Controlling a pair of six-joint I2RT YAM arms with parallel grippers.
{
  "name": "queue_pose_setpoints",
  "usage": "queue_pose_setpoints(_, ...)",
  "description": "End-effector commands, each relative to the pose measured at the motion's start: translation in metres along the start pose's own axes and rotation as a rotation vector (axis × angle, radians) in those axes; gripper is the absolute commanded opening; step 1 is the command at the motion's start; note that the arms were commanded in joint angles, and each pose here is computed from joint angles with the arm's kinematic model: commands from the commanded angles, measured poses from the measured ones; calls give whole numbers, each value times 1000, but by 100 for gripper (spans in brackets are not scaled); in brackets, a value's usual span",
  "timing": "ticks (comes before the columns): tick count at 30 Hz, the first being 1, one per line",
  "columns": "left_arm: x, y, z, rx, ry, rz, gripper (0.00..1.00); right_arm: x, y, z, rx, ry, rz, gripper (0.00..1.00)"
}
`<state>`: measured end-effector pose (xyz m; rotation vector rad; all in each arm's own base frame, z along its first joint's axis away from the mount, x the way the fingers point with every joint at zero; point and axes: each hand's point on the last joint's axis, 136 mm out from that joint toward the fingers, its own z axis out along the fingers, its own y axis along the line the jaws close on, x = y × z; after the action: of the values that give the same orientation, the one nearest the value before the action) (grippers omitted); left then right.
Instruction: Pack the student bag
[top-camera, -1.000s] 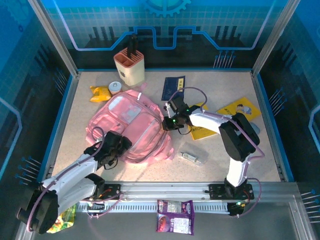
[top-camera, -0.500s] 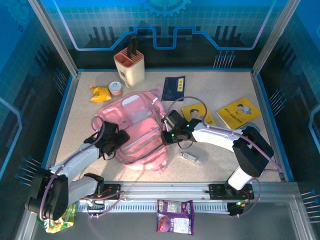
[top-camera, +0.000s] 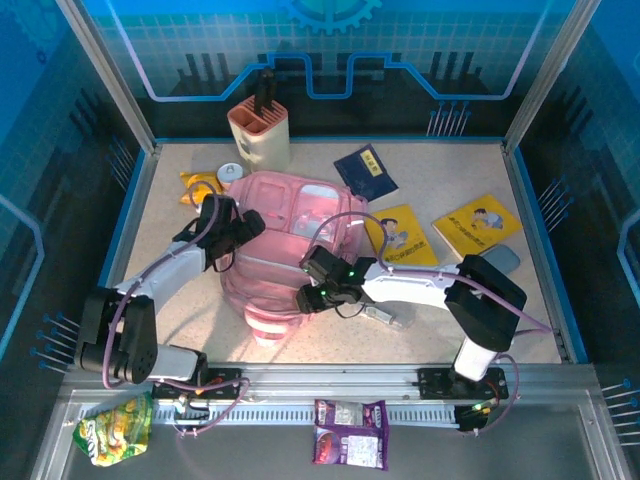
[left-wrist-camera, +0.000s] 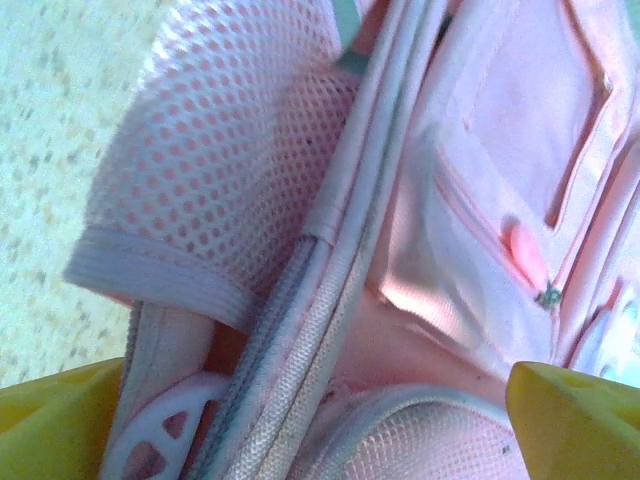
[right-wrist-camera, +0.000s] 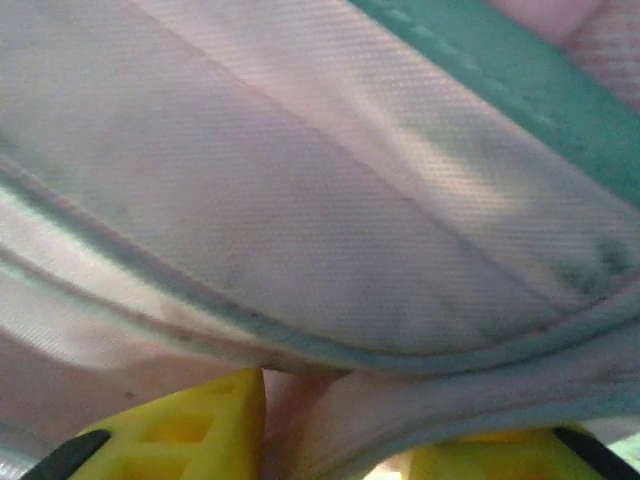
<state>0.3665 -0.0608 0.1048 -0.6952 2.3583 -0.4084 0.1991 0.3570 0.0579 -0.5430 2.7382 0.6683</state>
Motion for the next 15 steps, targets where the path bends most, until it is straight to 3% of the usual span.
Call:
queue_pose_setpoints(1,6,-20,-8,97,67,27,95,-47,56,-30,-141,-188,-73,58)
queue_pose_setpoints(8,7,-4,-37,34,63,36,99,-37,16,-82,-96,-238,-22,83)
queue_pose_setpoints(15,31,-13,-77,111,110,14,96,-43,-31,-109,-83,-260,66,92)
